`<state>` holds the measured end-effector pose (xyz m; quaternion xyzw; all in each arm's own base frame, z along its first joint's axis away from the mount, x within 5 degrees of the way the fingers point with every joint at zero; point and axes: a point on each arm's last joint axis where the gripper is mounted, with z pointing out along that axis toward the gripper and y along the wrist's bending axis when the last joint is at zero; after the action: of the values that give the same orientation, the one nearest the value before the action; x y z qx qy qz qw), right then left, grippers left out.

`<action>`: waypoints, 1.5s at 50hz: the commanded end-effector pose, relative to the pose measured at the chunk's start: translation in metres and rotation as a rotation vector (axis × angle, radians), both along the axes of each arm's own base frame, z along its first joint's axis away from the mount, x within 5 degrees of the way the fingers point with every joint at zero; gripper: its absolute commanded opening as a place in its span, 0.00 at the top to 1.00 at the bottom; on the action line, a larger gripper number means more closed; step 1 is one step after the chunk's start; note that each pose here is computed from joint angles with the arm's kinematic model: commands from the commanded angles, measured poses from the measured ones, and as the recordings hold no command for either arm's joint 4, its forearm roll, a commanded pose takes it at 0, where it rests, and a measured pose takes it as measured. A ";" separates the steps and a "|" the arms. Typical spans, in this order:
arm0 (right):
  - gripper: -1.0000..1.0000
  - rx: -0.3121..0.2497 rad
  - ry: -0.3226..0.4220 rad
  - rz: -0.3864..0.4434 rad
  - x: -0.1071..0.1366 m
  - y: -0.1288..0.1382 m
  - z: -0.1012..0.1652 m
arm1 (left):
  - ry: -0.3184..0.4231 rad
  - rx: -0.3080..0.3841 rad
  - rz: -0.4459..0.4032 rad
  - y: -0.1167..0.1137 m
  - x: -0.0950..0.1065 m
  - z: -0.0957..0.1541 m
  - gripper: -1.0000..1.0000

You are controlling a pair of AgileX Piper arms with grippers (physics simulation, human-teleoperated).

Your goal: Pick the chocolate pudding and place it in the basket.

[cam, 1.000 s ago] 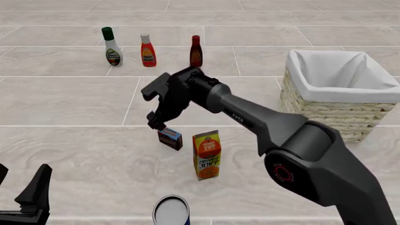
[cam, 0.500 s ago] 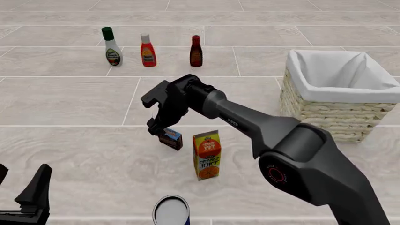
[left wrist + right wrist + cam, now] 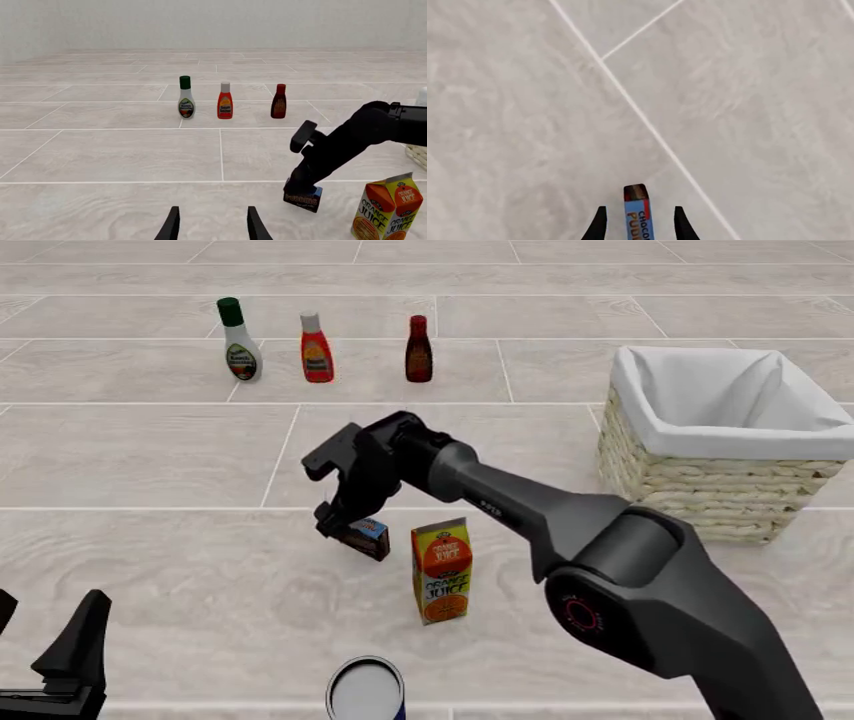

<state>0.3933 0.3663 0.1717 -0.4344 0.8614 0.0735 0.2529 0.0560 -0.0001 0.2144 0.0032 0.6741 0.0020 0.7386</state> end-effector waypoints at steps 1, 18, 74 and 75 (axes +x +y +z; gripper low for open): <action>0.00 -0.002 0.010 -0.010 0.000 0.000 -0.004 | 0.000 0.000 0.002 0.000 0.000 0.000 0.00; 0.00 -0.008 0.019 -0.019 0.004 -0.001 -0.017 | -0.001 0.000 0.002 0.000 0.000 0.000 0.00; 1.00 0.058 -0.066 0.008 -0.027 -0.023 0.066 | 0.000 0.000 0.001 0.000 0.000 0.000 0.00; 1.00 0.059 -0.069 0.009 -0.028 -0.024 0.069 | 0.000 0.000 0.002 0.000 0.000 0.000 0.00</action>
<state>0.3778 0.3514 0.2091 -0.4386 0.8513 0.0780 0.2772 0.0560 -0.0001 0.2144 0.0031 0.6741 0.0020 0.7386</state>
